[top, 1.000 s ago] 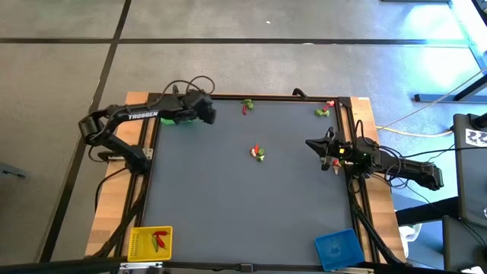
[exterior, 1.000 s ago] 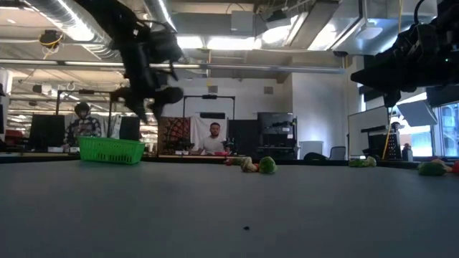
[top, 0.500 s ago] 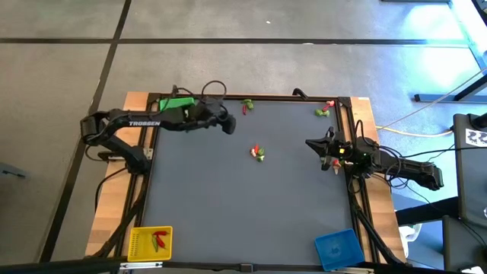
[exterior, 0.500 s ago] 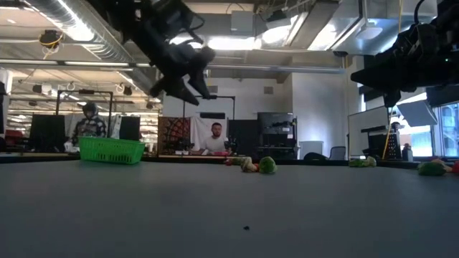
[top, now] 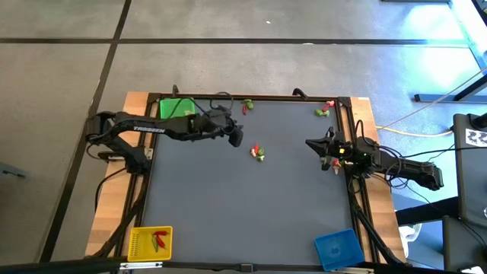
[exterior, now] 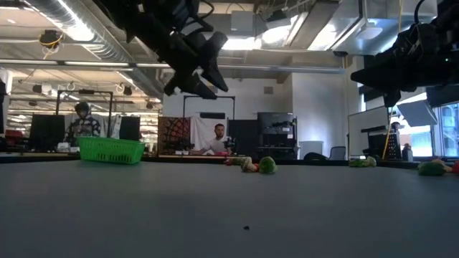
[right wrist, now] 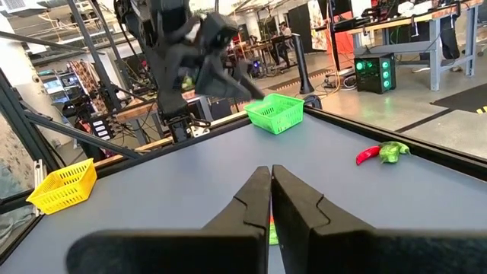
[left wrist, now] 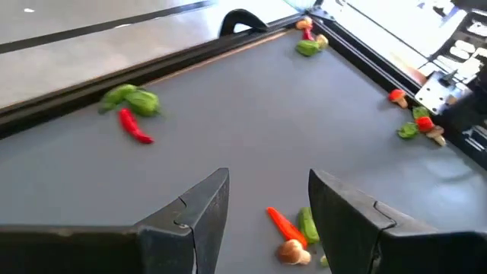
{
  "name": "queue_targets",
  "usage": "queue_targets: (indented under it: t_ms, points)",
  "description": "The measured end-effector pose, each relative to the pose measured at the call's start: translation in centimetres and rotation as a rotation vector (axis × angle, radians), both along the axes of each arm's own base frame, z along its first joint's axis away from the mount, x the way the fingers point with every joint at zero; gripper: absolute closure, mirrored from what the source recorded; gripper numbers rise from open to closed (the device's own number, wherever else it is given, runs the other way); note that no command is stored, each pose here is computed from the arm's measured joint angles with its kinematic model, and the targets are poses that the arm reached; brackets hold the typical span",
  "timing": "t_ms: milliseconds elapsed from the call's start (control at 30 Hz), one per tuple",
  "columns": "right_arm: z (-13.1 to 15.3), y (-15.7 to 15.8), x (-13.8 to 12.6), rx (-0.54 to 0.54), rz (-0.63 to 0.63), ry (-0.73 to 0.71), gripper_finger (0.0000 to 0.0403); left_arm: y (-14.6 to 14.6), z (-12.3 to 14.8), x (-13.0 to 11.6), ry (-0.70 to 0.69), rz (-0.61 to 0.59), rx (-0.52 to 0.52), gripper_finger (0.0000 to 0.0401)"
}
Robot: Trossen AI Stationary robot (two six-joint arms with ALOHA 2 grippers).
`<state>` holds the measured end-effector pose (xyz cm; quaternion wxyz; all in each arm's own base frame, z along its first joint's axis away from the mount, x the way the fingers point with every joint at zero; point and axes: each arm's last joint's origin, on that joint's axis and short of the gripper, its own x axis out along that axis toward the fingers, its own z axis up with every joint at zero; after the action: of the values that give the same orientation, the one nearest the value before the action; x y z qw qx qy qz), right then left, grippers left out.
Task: Sort produce into baskets
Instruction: Put the brown mushroom into the green bin
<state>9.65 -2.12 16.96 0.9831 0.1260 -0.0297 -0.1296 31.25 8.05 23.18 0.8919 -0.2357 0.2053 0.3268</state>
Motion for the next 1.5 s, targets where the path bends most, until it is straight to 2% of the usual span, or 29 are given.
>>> queue_targets:
  t_ms: [567, 967, 1167, 1367, 1500]
  points:
    - [0.1, 0.0, 0.0, -0.001, -0.002, -0.006, 0.0386, -2.0, -6.5, 4.6, -0.023, -0.088, -0.004, 0.0224]
    - [0.0, -0.1, 0.0, 0.000, -0.020, -0.001, 0.0386, -2.1, -9.2, 5.8, -0.042, -0.091, -0.013, 0.0224]
    - [0.0, -0.1, 0.0, 0.000, -0.024, 0.003, 0.0386, -2.1, -9.5, 5.8, 0.021, -0.152, 0.071, 0.0224]
    - [0.0, -0.1, 0.0, 0.000, -0.027, 0.004, 0.0386, -2.2, -9.6, 5.8, 0.120, -0.276, 0.216, 0.0230]
    - [0.0, -0.1, 0.0, 0.000, -0.027, 0.004, 0.0386, -2.3, -10.2, 5.7, 0.185, -0.368, 0.248, 0.0243]
